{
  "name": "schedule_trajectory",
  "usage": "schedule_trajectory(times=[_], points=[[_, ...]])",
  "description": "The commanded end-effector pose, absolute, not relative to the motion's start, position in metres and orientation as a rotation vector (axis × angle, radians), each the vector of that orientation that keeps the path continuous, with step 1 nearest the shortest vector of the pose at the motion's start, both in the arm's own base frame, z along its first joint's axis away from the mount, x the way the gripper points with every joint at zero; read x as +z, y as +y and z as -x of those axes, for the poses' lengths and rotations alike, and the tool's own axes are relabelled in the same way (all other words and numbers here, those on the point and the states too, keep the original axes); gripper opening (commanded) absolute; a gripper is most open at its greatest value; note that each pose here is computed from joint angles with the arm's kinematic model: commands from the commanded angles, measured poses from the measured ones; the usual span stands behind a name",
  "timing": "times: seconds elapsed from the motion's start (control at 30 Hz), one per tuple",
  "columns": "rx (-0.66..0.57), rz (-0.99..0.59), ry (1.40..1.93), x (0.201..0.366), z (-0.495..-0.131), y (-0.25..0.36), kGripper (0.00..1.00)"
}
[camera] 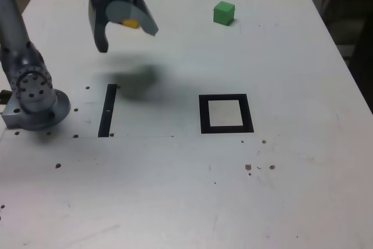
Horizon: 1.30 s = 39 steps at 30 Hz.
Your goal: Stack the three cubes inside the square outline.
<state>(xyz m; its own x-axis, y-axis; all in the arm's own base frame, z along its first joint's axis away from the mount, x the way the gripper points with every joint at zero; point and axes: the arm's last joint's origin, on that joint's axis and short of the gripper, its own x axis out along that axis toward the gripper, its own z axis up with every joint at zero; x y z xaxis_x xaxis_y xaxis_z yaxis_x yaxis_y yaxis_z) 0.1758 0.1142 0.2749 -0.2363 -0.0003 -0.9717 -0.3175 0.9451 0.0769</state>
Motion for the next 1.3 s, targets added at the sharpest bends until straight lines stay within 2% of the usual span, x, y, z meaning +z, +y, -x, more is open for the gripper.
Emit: schedule_trajectory(times=[0.0,0.63,1.27], points=[[0.314,0.257,1.792,0.275,-0.176,0.122,0.99],[0.446,0.454,1.784,0.271,-0.171,0.193,0.99],[0.567,0.622,1.751,0.267,-0.155,0.264,0.99]])
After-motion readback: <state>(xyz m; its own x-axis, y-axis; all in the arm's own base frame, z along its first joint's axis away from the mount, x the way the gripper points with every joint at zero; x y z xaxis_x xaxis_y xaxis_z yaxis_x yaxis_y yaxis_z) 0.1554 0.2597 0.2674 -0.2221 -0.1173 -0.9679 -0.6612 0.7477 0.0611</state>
